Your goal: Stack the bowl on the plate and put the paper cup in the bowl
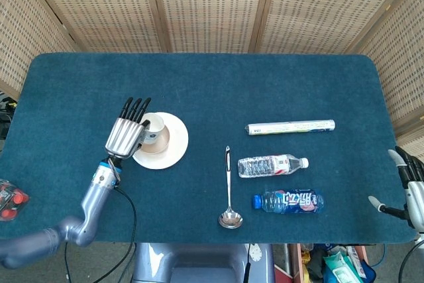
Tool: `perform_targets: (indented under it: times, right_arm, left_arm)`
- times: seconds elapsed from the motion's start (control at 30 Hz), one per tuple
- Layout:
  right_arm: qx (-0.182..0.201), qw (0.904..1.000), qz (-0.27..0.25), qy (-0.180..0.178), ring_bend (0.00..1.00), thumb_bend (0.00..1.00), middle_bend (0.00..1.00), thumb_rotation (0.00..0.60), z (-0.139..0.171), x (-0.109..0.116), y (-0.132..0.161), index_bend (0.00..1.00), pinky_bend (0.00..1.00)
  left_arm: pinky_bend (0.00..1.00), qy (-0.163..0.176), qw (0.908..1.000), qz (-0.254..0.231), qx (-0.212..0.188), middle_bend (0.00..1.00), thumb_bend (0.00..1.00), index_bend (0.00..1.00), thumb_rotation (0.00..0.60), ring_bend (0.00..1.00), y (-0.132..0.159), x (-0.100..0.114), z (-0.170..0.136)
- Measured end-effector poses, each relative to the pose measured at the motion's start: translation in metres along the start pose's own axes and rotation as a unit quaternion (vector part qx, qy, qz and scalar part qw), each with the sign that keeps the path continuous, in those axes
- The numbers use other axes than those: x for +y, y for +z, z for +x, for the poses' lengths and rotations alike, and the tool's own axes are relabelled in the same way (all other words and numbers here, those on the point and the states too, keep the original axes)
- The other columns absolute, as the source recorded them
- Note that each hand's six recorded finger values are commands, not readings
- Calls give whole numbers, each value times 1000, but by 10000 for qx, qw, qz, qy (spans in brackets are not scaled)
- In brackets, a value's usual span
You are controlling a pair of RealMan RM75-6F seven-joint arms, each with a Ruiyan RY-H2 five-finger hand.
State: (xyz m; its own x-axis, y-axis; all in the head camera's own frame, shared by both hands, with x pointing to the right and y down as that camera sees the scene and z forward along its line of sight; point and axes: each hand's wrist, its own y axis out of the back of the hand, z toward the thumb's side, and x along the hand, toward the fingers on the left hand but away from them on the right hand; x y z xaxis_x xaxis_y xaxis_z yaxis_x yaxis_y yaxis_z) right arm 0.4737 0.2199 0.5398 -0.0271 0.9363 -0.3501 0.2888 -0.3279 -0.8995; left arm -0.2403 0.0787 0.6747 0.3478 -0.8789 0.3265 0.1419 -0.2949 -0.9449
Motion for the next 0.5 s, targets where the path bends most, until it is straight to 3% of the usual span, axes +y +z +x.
perform_targets:
  times: [0.33,0.5]
  right_arm:
    - [-73,10000,-32,19,0,142,0,600,-2,0,-5,9,0]
    - [-64,10000,-41,4,0,142,0,600,-2,1,-5,9,0]
  left_arm:
    - [0,-134,9999,84,-37,0,540,556,600,0,18,-15,13]
    - [0,-208,9996,176,-56,0,376,430,600,0,18,-24,10]
